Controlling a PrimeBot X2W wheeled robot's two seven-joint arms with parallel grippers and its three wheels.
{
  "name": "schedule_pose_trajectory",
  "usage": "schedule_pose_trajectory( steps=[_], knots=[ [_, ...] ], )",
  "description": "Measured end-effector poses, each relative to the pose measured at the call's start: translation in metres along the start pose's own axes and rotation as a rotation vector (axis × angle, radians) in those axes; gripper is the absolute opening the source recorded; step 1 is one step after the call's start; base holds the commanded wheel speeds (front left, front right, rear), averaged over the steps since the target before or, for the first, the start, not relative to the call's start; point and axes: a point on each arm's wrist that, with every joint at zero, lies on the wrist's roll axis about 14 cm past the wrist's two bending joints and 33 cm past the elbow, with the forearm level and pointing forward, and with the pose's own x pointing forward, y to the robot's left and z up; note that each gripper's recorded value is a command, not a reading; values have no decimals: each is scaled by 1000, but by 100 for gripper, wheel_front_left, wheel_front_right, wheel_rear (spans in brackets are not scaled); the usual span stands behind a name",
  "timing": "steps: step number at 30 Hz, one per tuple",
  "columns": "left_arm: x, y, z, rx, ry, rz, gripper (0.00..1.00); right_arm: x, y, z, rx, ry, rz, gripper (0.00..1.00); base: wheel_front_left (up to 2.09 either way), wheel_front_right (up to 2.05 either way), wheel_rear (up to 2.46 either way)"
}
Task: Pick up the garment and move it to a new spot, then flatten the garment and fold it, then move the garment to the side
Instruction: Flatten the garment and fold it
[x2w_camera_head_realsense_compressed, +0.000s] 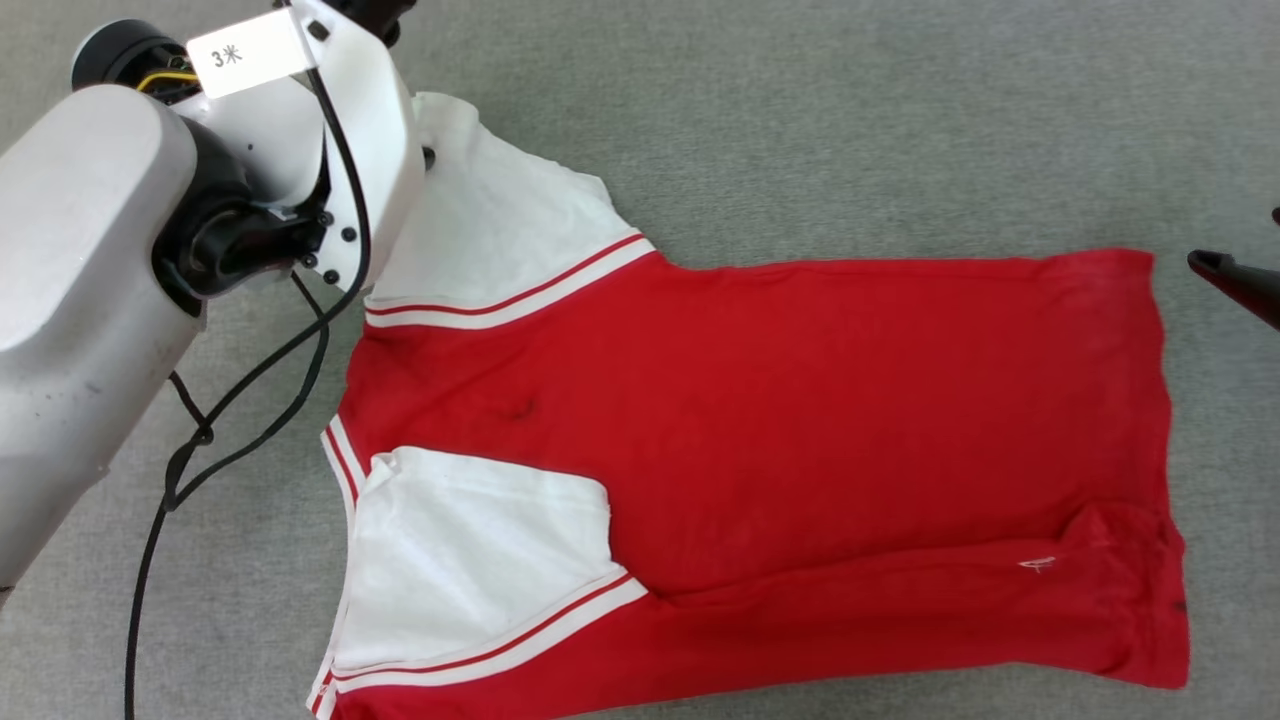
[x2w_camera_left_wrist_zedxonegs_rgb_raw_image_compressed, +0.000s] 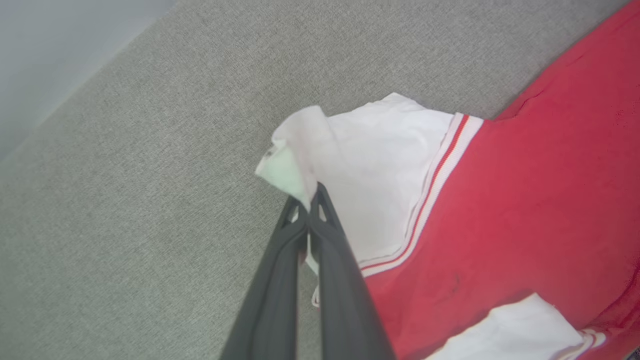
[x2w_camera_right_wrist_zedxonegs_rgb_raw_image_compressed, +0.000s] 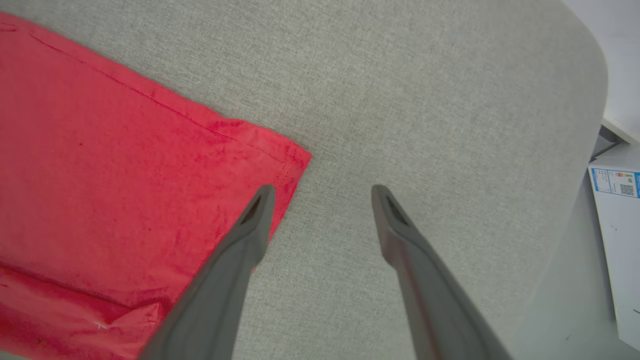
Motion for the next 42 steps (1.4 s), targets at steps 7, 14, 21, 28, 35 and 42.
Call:
schedule_pose_trajectory(
  steps=[7,14,21,28,35,42],
  knots=[
    [4,1,-4,11,-28,-12,0,53,28,-24,22,201,92,100,0,0,0],
    [9,7,-12,0,-25,-8,0,83,45,-49,-1,293,127,100,0,0,0],
    [5,9,-11,5,-47,1,0,84,48,-44,33,213,154,0,0,0,0],
    [-20,-10,-6,23,-107,-15,0,58,47,-19,50,27,148,0,0,0,0],
    [-56,-32,-26,40,-130,-23,0,20,53,-14,37,-111,151,0,0,0,0],
    [-81,-56,-74,10,-89,-37,0,-10,63,-27,18,-174,160,0,0,0,0]
  ],
)
